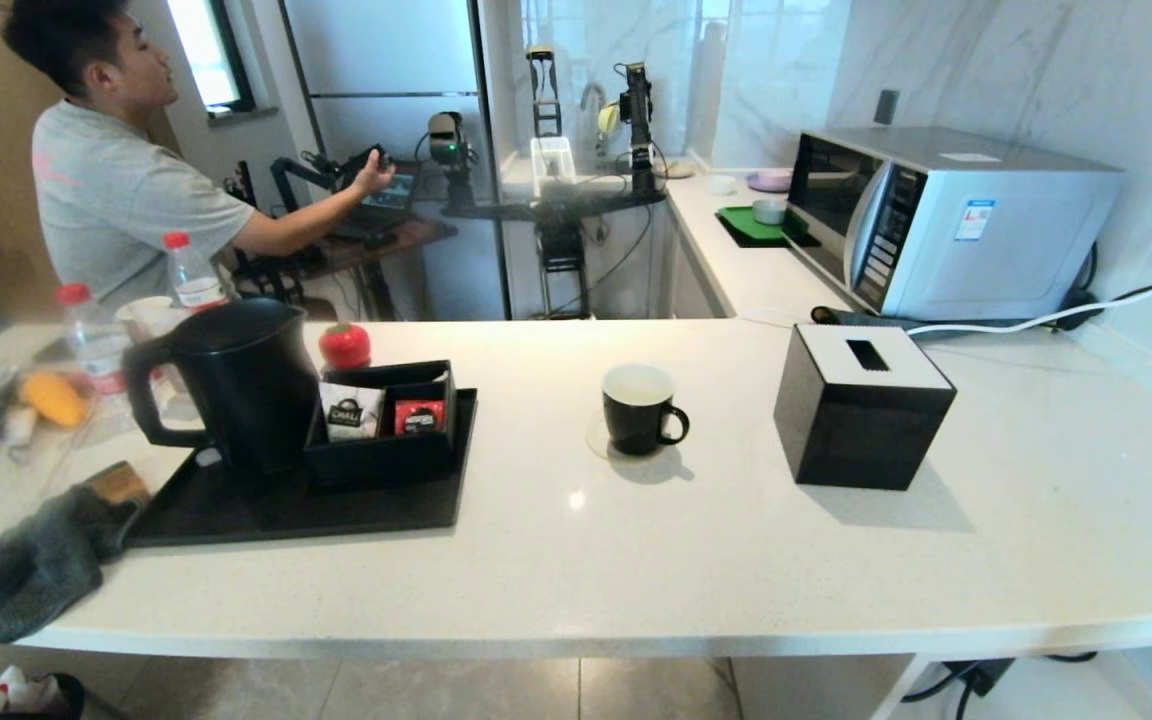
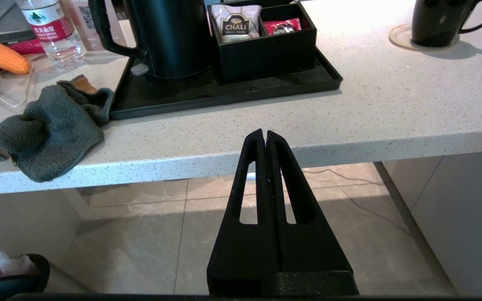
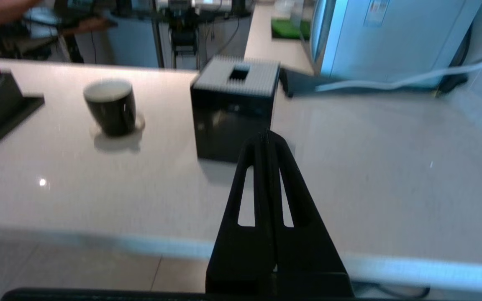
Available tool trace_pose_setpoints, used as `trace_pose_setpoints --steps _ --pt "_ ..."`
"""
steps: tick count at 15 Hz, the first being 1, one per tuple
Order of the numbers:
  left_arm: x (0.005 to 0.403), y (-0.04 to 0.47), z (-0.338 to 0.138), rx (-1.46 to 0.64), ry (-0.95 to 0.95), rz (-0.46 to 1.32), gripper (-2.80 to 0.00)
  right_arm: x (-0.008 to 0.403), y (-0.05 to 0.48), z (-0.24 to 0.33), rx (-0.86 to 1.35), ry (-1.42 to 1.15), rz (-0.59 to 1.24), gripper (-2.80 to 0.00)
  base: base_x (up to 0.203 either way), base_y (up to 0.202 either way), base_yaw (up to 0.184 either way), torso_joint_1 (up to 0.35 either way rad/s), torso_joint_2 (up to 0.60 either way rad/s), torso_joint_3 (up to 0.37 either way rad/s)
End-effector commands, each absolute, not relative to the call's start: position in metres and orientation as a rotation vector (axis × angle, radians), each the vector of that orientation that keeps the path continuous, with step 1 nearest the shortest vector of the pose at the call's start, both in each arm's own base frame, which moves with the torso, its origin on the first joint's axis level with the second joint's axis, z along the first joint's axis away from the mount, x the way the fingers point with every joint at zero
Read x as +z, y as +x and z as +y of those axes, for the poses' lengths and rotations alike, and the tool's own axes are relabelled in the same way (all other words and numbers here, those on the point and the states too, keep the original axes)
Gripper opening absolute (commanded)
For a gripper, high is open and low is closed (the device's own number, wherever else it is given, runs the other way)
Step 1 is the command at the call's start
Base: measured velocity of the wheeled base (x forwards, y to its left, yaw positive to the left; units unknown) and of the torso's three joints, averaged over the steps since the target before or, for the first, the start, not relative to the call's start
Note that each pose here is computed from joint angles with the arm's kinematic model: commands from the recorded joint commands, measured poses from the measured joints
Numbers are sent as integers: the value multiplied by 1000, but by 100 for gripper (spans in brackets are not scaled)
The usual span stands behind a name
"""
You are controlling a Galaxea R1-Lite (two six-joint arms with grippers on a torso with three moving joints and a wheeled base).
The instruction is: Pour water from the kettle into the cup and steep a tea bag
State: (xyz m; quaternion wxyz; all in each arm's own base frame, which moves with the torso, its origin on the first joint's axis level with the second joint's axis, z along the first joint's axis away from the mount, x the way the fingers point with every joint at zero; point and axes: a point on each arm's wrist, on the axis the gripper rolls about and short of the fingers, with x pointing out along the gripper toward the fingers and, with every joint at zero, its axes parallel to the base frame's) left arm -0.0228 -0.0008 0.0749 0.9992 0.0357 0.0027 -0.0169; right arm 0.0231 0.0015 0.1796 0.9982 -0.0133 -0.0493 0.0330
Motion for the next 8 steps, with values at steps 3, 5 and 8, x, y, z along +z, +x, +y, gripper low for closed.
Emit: trace_pose_setpoints --steps 3,5,8 --pt "75 -23 -1 -34 70 5 -280 114 -11 1 61 -69 -63 -280 0 0 0 0 0 0" --pt "75 -23 -1 -34 70 5 -280 90 -22 1 50 -101 -49 -280 0 0 0 0 0 0" --pt "75 -23 -1 -34 70 5 -280 75 -24 1 41 -99 28 -280 0 0 0 0 0 0"
